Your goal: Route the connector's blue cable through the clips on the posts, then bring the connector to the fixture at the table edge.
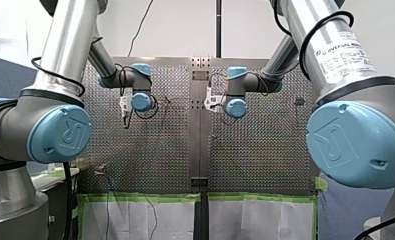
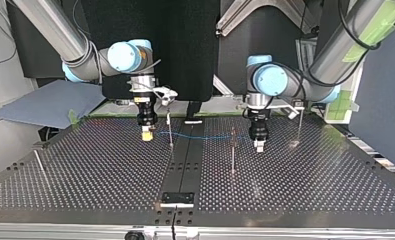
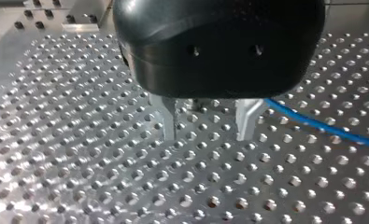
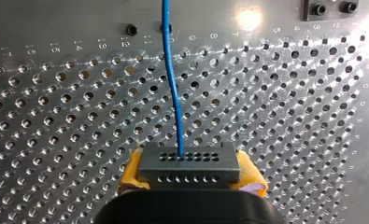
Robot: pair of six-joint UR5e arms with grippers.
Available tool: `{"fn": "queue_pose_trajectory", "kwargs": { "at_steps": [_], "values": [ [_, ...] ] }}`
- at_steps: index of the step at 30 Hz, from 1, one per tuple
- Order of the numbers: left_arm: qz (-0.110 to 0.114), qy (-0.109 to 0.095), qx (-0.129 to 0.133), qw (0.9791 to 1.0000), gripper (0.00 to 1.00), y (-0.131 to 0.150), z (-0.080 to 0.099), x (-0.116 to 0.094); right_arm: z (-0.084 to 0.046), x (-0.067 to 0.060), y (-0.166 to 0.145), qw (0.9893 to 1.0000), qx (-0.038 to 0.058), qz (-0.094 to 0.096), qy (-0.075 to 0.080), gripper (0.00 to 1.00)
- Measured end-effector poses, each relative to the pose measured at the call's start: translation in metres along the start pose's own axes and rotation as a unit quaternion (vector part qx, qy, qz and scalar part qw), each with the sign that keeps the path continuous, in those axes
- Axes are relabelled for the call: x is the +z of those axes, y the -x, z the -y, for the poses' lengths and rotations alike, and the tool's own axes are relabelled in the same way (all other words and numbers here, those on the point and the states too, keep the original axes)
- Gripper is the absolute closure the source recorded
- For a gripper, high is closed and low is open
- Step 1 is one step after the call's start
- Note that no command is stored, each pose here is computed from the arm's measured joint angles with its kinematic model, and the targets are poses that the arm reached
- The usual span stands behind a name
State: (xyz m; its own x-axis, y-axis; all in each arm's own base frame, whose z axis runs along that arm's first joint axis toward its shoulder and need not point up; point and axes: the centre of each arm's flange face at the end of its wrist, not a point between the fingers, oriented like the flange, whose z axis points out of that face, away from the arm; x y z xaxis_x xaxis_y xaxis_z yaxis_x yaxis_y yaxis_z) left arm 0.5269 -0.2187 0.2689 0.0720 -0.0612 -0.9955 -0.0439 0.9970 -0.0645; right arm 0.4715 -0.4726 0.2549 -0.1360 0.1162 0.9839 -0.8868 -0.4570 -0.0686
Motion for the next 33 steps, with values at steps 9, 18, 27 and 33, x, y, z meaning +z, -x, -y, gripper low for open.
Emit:
{"fn": "queue_pose_trajectory", "kwargs": {
  "at_steps": [9,18,27,33],
  "values": [
    [-0.031,-0.025,0.003,0.9992,0.00,-0.006,-0.003,-0.003,0.000,-0.001,0.001,1.0000,-0.0007,0.005,0.000,1.00],
    [-0.053,-0.057,-0.013,0.9969,0.00,-0.004,-0.002,-0.021,0.000,-0.002,0.002,0.9999,-0.0013,0.010,0.000,1.00],
    [-0.045,-0.073,-0.047,0.9953,0.00,0.005,-0.005,-0.047,0.002,-0.003,0.002,0.9999,-0.0013,0.011,-0.001,1.00],
    [-0.048,-0.098,-0.051,0.9927,0.00,-0.002,0.000,-0.059,0.002,-0.003,0.003,0.9999,-0.0014,0.012,-0.002,1.00]
  ]
}}
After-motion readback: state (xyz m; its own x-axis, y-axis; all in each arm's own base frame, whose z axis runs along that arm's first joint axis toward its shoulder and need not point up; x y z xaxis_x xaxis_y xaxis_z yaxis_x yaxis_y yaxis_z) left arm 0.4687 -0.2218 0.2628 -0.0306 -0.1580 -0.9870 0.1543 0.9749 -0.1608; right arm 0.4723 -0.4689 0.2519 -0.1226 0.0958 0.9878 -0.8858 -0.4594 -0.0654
